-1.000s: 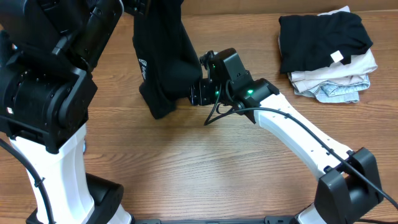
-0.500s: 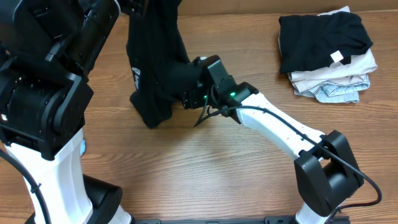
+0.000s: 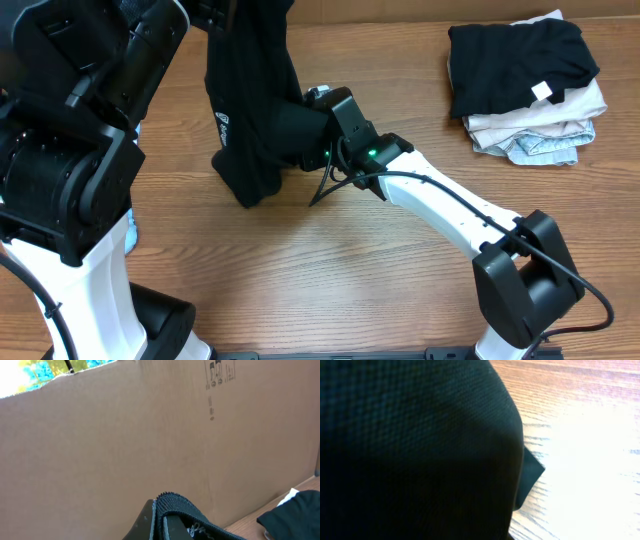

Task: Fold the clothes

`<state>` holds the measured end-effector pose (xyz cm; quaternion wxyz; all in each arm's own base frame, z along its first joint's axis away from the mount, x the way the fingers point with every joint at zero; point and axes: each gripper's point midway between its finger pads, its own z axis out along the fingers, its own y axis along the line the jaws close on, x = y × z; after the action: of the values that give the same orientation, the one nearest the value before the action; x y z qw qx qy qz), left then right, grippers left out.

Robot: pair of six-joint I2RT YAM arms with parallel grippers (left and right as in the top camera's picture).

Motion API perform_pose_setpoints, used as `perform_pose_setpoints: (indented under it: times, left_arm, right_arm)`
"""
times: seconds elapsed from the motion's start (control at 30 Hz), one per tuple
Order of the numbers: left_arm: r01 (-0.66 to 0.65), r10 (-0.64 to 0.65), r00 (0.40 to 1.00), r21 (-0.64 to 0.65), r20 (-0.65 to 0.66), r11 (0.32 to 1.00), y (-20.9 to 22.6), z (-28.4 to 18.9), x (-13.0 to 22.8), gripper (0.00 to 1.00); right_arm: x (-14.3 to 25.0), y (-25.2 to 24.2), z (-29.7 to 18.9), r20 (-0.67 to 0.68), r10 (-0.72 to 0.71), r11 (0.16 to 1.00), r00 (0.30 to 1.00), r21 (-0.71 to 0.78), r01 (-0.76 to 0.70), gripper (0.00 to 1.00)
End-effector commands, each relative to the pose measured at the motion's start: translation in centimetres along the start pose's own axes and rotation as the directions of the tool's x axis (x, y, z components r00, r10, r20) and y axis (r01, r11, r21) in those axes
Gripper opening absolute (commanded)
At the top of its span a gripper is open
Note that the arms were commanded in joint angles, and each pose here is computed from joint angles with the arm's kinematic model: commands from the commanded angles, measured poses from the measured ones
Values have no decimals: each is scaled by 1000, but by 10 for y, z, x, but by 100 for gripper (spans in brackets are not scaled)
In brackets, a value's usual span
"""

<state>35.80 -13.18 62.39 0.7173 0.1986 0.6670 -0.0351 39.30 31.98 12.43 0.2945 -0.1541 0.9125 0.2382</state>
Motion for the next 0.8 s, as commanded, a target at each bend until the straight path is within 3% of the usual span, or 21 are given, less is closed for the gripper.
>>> perform_pose_setpoints:
  times: [0.0, 0.1, 0.2, 0.43, 0.47, 0.6, 0.77]
  left_arm:
    - [16, -15, 999, -57, 31, 998, 13, -20, -13, 4]
    - [15, -15, 1000, -80, 12, 997, 17, -22, -9, 4]
    - [14, -14, 1000, -79, -10, 997, 17, -27, -4, 4]
    - [60, -70, 987, -75, -143, 995, 13, -50, 25, 4]
    - [72, -92, 981, -121, -168, 990, 21, -62, 30, 4]
    - [95, -135, 973, -212, -185, 973, 36, -90, 34, 4]
    - [103, -148, 972, -236, -181, 966, 41, -128, 32, 4]
  right_arm:
    - [-23, -2, -36, 58, 13, 1000, 998, 4, -13, 4]
    - [-41, -19, -79, 95, 50, 998, 994, 34, -53, 4]
    - [-63, -52, -150, 176, 123, 986, 977, 88, -141, 4]
    - [-68, -101, -280, 357, 230, 938, 906, 166, -303, 4]
    - [-63, -103, -319, 421, 231, 927, 877, 178, -329, 4]
    - [-50, -88, -383, 525, 199, 924, 827, 180, -336, 4]
    - [-29, -60, -459, 665, 138, 922, 734, 184, -340, 4]
